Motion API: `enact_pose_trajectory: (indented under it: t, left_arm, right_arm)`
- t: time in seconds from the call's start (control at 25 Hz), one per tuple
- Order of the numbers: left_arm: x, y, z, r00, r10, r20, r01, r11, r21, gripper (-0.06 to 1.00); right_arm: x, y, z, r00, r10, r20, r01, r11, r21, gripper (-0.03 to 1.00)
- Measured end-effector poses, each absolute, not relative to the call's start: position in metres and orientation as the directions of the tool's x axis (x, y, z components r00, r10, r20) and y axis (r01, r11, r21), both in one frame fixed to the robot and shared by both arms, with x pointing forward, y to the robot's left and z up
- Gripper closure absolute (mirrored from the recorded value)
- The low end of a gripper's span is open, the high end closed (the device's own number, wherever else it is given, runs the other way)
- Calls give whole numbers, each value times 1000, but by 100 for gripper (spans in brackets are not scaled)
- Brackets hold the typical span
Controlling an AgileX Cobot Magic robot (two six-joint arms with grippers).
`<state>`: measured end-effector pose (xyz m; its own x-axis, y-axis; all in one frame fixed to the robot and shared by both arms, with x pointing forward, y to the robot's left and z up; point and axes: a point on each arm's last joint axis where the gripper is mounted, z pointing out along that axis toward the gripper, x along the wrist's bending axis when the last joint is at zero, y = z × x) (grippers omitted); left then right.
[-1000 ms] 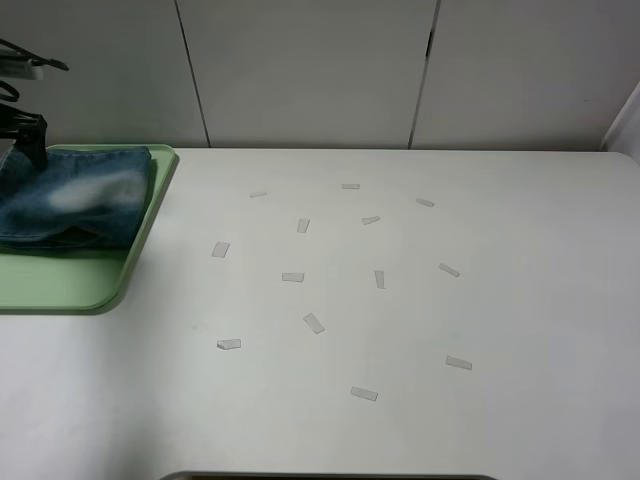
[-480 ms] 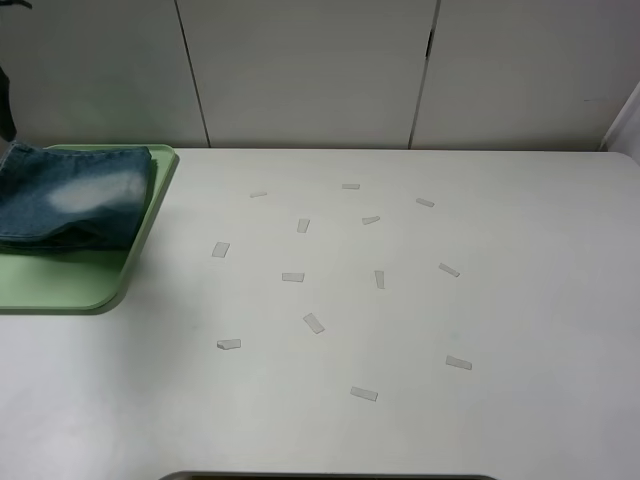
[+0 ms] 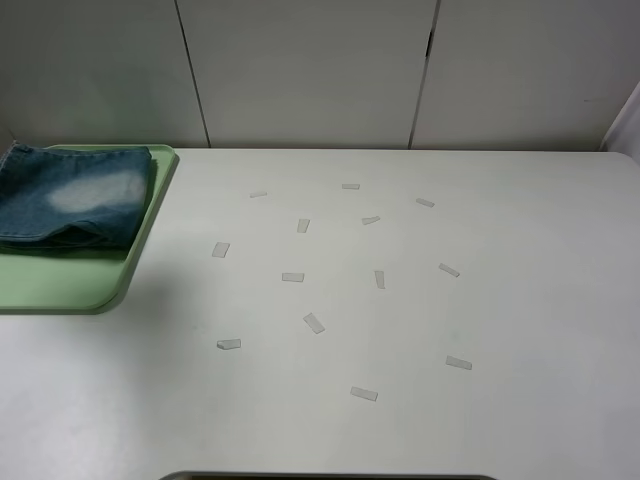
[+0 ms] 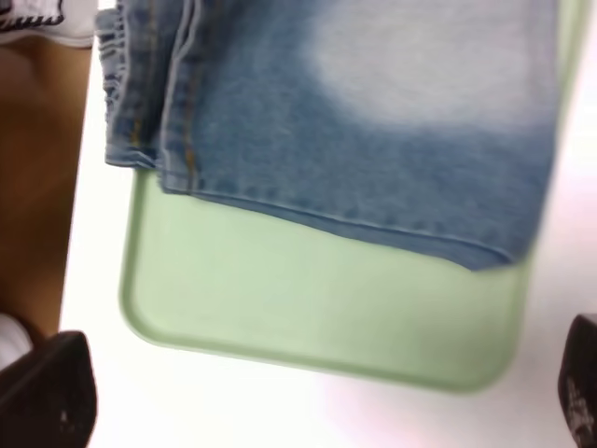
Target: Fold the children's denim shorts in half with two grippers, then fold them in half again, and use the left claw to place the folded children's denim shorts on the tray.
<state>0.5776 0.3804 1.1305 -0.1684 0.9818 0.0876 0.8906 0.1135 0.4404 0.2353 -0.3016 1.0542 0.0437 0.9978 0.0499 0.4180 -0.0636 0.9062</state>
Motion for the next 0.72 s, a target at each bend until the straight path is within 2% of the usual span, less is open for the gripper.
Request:
enact_pose_trajectory:
  t: [0.36,0.56,0.72]
  left_arm:
    - [520,366,1142,-169,983,72,881,118,458,-5]
    - [455,352,1150,-172,983,66,853,115,508,-5]
    - [425,345,1157,-176,982,69,824,109,556,-4]
  right_arm:
    - [235,-302,1054,44,998,50,418,-64,906,27]
    - [235,-302,1054,44,998,50,418,-64,906,27]
    - [235,-302,1054,44,998,50,418,-64,906,27]
